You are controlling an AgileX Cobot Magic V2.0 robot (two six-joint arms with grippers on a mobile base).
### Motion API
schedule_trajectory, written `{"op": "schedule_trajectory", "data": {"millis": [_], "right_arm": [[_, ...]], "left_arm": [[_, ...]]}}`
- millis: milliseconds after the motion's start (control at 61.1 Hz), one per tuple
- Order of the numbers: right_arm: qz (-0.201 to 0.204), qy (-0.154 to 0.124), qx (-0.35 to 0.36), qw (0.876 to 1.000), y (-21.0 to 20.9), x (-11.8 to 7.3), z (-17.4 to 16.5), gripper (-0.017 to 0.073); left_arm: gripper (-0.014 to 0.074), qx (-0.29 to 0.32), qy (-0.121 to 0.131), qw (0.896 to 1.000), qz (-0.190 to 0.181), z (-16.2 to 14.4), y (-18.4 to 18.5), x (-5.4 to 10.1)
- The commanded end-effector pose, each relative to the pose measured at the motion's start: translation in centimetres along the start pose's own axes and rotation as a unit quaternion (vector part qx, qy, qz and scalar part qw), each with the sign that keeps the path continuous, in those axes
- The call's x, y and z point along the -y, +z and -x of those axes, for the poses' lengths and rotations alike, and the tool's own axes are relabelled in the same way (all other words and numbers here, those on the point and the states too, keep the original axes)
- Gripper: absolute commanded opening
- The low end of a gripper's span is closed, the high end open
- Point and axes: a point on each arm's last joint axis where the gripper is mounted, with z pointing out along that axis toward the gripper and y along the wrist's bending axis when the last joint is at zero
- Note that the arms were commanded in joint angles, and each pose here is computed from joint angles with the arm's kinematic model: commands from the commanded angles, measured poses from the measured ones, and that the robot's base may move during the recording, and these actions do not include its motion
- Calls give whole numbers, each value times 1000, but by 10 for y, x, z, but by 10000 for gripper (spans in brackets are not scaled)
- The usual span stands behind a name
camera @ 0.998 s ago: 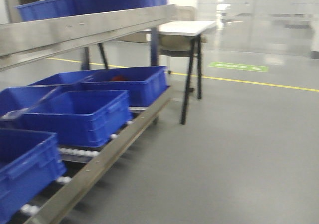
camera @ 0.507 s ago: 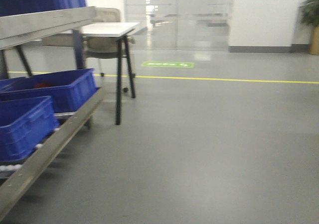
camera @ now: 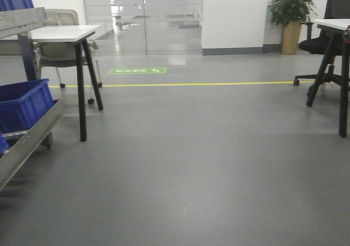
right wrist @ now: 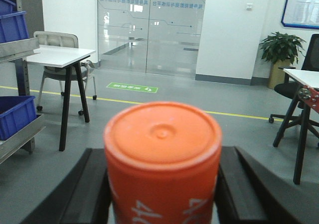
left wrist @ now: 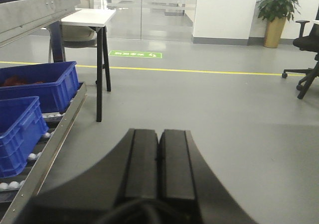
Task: Grab orange capacitor from left shelf to right conveyor
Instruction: 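Drive the base to the red conveyor, holding the capacitor in the right gripper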
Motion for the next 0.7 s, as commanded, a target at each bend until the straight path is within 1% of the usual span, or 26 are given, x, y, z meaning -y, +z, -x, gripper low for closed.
{"op": "schedule_trajectory", "data": {"millis": [0,687], "right_arm": [[-7,-8,50,999,-1,1,15,157],[-7,-8,50,999,-1,1,15,157]], "left_arm": [[-127,52,-2,999,2,10,-1,0],[-127,52,-2,999,2,10,-1,0]]}}
